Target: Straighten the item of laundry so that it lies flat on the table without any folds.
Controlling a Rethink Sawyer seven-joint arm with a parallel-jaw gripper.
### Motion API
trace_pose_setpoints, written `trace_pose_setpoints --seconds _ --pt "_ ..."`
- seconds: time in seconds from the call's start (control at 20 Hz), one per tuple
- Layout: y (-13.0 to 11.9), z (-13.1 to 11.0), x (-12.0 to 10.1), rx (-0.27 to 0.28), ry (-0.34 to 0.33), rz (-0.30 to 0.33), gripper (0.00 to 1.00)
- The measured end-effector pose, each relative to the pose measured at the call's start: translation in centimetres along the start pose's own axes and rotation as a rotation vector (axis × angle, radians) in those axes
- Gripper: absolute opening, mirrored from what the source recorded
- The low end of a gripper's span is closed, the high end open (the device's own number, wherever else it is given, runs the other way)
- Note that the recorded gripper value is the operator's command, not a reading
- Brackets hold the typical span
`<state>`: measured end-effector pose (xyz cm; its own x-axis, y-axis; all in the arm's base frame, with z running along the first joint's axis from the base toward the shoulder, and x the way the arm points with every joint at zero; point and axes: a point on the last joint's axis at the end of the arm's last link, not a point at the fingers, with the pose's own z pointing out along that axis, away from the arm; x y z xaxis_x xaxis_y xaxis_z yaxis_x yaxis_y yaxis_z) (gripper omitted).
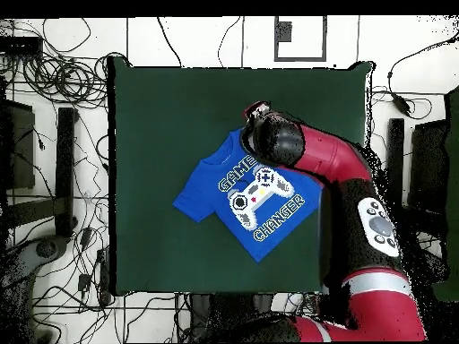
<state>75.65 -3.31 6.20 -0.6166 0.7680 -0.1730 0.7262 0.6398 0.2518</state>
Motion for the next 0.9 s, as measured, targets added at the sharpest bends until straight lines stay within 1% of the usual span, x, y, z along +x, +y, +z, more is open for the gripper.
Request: trace_pose_setpoints --seconds 0.15,0.35,0.9 --pt "0.2 -0.5 -0.4 -0.004 -0.008 0.000 1.00" --pt "0.0 -0.1 -0.1 0.000 -0.002 0.000 1.00" --pt "-1.6 3.2 2.5 0.038 0.049 -0.004 1.00"
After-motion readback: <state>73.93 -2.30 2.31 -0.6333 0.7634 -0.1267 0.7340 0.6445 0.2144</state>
